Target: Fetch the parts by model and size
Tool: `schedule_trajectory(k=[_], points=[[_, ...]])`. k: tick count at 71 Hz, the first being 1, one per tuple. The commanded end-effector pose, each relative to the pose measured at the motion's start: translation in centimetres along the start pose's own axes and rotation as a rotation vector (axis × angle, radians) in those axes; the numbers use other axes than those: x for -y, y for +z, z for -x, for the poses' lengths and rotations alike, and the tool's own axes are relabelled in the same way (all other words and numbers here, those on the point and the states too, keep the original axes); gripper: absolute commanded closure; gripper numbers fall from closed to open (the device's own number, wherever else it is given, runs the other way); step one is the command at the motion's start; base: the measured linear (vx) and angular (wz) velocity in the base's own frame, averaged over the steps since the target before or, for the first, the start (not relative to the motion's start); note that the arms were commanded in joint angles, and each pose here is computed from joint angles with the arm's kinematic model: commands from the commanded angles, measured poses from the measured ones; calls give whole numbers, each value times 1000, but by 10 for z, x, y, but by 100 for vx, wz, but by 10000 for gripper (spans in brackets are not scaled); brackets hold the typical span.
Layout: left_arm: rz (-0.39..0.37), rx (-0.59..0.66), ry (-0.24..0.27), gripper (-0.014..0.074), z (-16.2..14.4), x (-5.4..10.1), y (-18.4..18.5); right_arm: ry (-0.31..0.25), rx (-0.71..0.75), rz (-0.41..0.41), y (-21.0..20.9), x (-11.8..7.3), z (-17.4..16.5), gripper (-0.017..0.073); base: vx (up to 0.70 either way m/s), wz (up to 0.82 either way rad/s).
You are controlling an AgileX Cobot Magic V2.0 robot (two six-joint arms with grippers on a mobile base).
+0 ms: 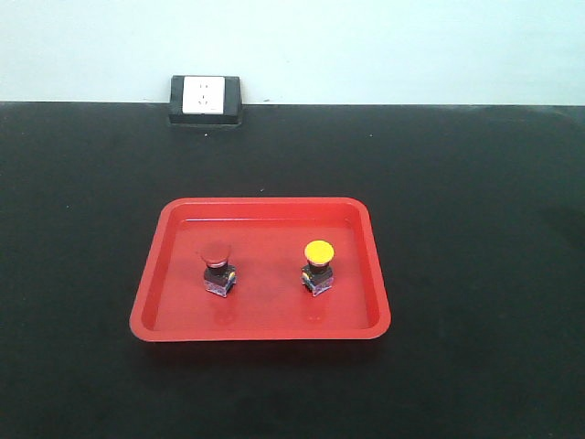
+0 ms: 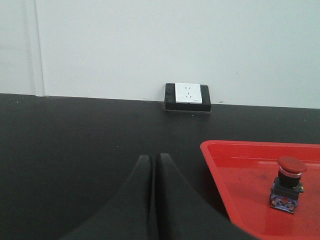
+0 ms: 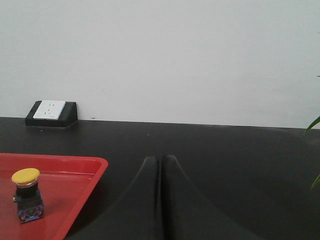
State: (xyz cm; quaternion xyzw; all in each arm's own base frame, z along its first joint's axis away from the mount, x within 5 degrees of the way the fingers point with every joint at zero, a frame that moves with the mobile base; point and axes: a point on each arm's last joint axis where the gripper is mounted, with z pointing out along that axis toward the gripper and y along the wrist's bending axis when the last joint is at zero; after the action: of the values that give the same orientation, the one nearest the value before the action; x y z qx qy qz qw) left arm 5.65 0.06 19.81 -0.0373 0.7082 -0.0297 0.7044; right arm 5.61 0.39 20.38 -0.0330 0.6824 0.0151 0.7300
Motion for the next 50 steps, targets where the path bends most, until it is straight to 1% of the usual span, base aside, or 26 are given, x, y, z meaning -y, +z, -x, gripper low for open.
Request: schedule_trajectory(k=[1,50], points=[[-17,94,-8,600,8,1,-1,-21,76,-3,0,0,5,569,0,0],[-17,94,-8,600,8,1,-1,-21,53,-3,0,0,3,569,0,0]])
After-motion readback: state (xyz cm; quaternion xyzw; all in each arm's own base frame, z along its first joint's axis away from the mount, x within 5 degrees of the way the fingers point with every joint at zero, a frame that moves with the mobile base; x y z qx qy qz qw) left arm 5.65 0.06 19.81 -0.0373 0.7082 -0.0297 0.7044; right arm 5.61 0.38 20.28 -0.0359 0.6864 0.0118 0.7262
